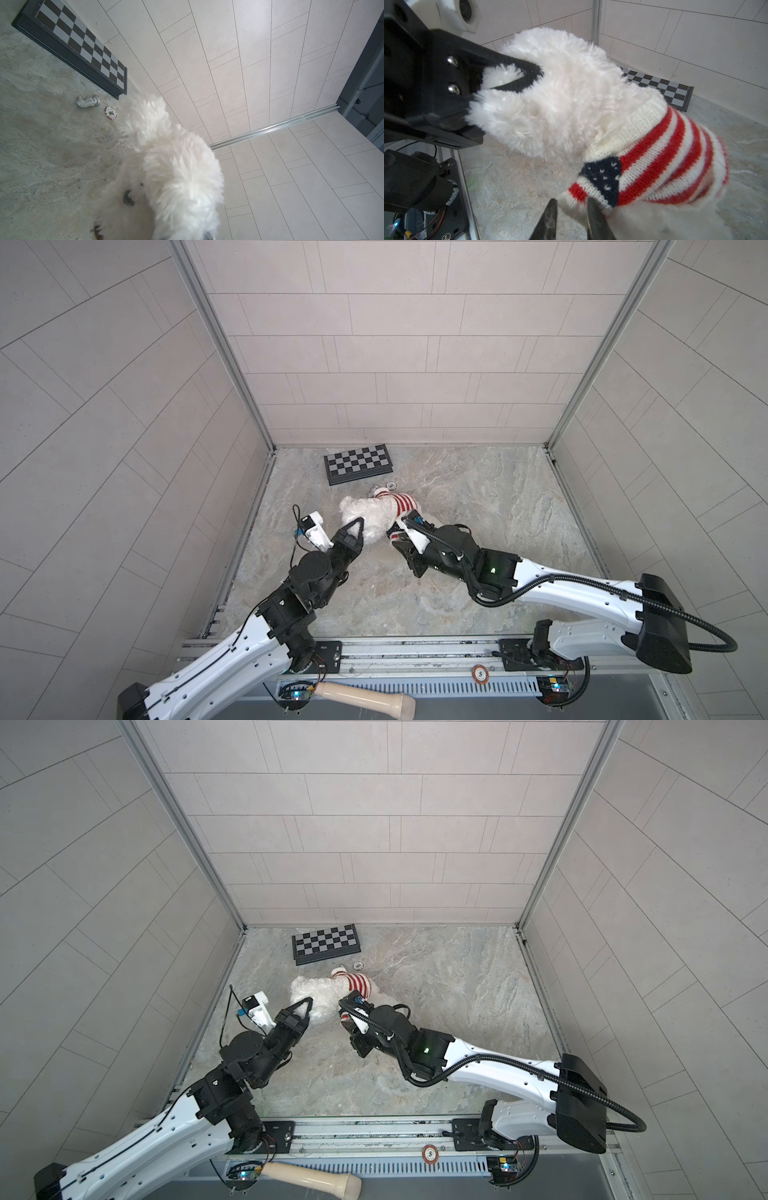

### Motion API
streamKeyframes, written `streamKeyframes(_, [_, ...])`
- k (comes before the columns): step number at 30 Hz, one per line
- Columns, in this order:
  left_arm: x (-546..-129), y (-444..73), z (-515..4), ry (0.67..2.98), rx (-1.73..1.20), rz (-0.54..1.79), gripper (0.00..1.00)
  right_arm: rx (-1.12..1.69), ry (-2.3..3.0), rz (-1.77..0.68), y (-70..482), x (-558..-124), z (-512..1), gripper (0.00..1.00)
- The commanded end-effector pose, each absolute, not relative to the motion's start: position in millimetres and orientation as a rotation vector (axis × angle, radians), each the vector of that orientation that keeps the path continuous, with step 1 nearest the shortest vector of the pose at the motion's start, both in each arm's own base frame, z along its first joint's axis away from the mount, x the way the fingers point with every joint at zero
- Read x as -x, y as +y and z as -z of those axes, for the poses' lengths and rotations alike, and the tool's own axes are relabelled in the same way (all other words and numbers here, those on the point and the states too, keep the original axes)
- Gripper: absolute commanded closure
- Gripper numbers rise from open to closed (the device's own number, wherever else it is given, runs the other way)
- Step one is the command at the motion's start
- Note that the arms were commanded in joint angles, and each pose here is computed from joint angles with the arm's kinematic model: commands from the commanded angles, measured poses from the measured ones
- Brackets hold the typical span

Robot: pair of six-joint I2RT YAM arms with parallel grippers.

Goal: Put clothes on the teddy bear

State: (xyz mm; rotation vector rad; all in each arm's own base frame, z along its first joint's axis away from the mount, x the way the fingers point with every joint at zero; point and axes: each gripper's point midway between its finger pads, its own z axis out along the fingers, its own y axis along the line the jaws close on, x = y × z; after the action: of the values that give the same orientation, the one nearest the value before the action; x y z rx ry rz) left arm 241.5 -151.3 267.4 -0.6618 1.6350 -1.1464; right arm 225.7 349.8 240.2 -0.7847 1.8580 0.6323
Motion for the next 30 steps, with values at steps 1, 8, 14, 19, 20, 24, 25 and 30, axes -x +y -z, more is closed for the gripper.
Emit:
streamKeyframes(1, [-240,-151,-291,1.547,0.668,1.228,1.0,0.769,1.82,-0.602,344,-229,-254,0.66])
streamKeyframes(8, [-241,-152,-289,1.548,0.675,1.231,1.0,0.715,1.808,-0.571,322,-226,-253,0.63])
streamKeyframes(14, [-243,-159,-290,1.554,0.668,1.252,1.0,0.749,1.815,-0.584,334,-228,-248,0.66])
streamKeyframes(19, [-243,-158,-291,1.549,0.67,1.254,1.0,0.732,1.824,-0.569,338,-237,-248,0.69])
streamKeyframes(20, [-243,-158,-291,1.55,0.67,1.255,1.0,0.727,1.828,-0.563,337,-239,-247,0.7])
streamKeyframes(24, [-242,-159,-291,1.553,0.666,1.259,1.0,0.69,1.838,-0.549,335,-247,-248,0.78])
streamKeyframes(25, [-242,-159,-291,1.553,0.666,1.26,1.0,0.685,1.833,-0.548,335,-247,-250,0.81])
streamKeyframes(30, [-242,-160,-289,1.554,0.669,1.261,1.0,0.685,1.802,-0.598,341,-245,-264,0.98])
